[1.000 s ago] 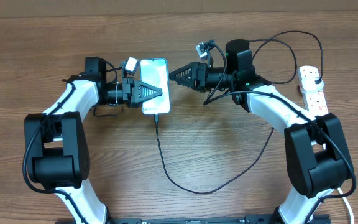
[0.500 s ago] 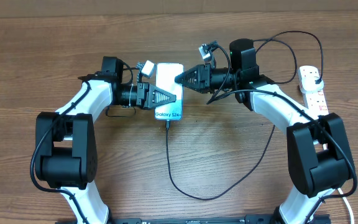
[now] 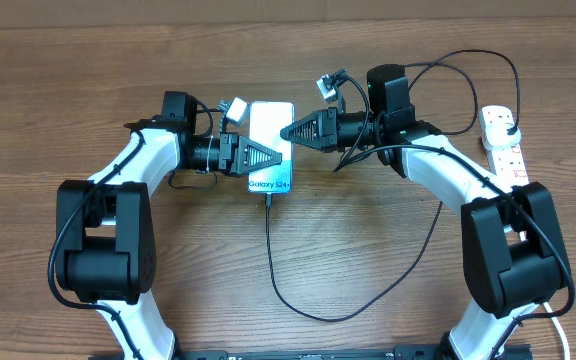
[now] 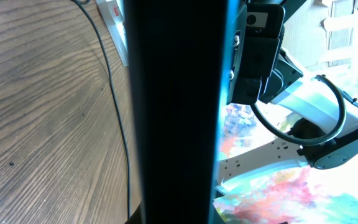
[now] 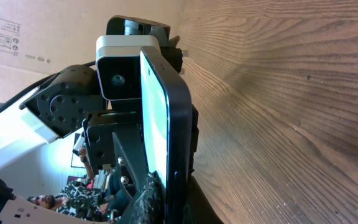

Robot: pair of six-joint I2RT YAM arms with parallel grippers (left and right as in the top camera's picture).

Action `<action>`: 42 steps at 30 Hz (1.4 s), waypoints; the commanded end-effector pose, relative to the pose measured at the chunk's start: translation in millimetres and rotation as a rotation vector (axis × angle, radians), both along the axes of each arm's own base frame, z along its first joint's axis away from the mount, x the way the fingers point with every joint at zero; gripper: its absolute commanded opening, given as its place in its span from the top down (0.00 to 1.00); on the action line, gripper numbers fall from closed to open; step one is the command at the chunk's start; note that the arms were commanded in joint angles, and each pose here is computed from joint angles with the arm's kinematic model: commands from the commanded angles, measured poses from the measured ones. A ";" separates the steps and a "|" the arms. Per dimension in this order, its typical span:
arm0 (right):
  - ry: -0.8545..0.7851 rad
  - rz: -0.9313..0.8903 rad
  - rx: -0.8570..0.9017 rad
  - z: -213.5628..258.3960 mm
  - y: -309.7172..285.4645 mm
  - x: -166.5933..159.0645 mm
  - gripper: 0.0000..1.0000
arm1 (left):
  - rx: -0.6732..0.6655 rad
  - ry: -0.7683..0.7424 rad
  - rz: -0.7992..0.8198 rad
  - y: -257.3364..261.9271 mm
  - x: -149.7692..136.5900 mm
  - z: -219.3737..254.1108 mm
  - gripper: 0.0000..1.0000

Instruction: Plug charger to phone and switch on socket

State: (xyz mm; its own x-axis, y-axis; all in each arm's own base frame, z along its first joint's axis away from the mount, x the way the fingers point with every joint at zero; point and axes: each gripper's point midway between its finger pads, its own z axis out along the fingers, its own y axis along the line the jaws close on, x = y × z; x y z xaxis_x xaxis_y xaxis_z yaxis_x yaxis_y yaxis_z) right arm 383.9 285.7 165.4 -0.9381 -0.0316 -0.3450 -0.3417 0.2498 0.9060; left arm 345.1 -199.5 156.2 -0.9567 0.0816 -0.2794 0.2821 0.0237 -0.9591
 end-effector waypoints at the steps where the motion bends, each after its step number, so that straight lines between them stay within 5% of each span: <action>1: -0.068 0.017 0.008 12.9 6.1 -1.1 0.96 | -0.045 -0.049 -0.013 -2.0 -3.3 18.1 0.96; 3: -0.073 0.017 0.009 13.6 6.3 -0.6 0.96 | -0.027 -0.051 -0.010 -2.0 -2.7 14.9 0.89; 5: -0.073 0.017 0.009 13.7 6.3 -0.6 0.96 | -0.016 -0.052 -0.009 -2.0 -2.3 13.0 0.70; 7: -0.072 0.017 0.009 13.5 6.3 -0.8 0.96 | -0.017 -0.063 -0.005 -0.9 -0.7 13.3 0.44; 8: -0.071 0.017 0.009 13.5 6.2 -0.8 0.96 | -0.018 -0.071 -0.002 0.3 0.6 13.4 0.20; 10: -0.061 0.017 0.006 12.2 6.0 -1.6 0.96 | -0.017 -0.091 0.011 4.4 4.6 13.5 0.02; 28: 0.129 -0.068 -0.298 -68.7 -17.5 -21.0 0.96 | 0.347 -0.090 0.369 115.6 69.9 -41.1 0.00; 42: 0.219 -0.023 -0.384 -129.3 0.8 -36.8 0.96 | 0.698 -0.055 0.510 164.1 85.9 -89.0 0.00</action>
